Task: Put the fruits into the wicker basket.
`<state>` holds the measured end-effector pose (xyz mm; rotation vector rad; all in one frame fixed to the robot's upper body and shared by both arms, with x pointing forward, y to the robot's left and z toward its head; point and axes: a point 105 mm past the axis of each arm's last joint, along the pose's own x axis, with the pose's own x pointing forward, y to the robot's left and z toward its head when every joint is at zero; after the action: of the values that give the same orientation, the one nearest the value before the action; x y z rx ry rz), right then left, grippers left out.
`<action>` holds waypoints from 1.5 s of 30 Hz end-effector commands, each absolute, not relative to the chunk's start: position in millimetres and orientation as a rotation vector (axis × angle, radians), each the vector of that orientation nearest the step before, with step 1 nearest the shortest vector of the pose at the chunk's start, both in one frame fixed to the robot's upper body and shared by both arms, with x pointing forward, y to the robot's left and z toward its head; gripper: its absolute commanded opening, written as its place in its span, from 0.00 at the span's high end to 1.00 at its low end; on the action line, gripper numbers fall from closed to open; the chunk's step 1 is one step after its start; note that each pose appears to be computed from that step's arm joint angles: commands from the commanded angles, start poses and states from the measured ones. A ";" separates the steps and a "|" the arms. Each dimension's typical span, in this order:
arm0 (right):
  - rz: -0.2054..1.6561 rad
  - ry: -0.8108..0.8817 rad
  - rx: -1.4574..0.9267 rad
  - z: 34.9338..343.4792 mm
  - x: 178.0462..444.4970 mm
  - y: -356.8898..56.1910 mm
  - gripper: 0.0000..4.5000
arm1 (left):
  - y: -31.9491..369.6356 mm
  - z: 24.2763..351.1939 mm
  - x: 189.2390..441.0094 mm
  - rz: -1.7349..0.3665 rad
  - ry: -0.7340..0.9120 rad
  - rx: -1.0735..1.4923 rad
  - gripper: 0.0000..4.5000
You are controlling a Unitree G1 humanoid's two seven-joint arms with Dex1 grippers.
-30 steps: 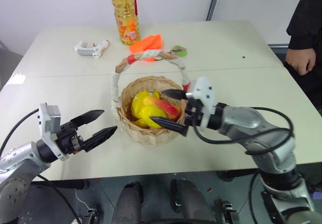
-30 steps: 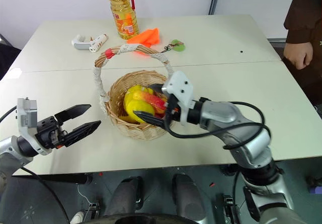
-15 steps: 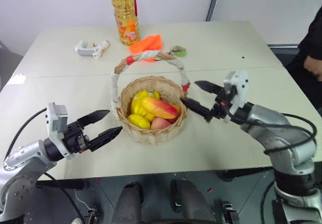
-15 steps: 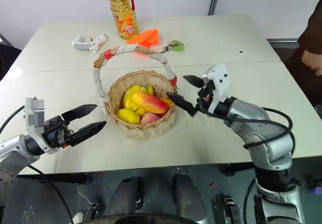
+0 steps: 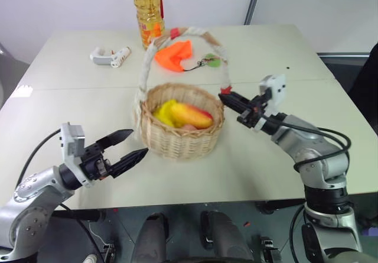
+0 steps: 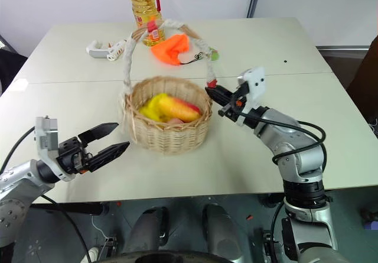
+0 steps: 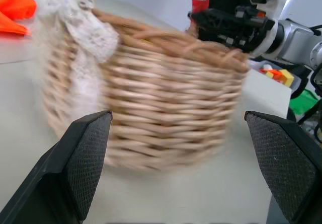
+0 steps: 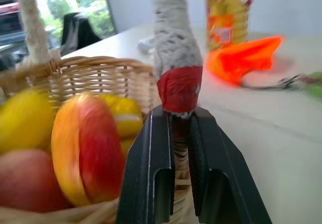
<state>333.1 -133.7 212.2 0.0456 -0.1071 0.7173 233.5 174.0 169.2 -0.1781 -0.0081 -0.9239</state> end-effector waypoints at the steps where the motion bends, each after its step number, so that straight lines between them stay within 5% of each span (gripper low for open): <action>1: 0.539 -0.241 0.007 248.6 335.7 -179.3 0.99 | 154.4 185.4 233.2 -0.993 -0.082 -0.141 0.00; 9: 0.119 -0.265 -0.040 249.0 350.6 -276.4 0.99 | 99.0 203.1 244.9 -1.163 -0.181 -0.141 0.00; 16: -0.074 -0.275 -0.041 239.4 352.0 -316.1 0.99 | 71.3 207.6 250.3 -1.245 -0.213 -0.150 0.00; 24: -0.051 -0.242 -0.076 227.3 336.8 -318.5 0.13 | 84.4 195.4 254.7 -1.197 -0.160 -0.126 0.00; 30: 0.058 -0.210 -0.057 206.8 305.0 -324.4 0.13 | 149.7 161.9 270.9 -0.892 -0.013 -0.058 0.00; 38: 0.622 -0.046 -0.108 169.0 281.8 -227.1 0.13 | 218.8 131.5 269.1 -0.598 0.074 0.051 0.00; 45: 0.745 -0.030 -0.119 153.7 291.0 -193.2 0.13 | 230.0 127.9 263.9 -0.518 0.054 0.040 0.00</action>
<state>290.0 -197.0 146.2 -0.0992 0.0135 0.7306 266.0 226.8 115.7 0.0149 0.1098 -0.5328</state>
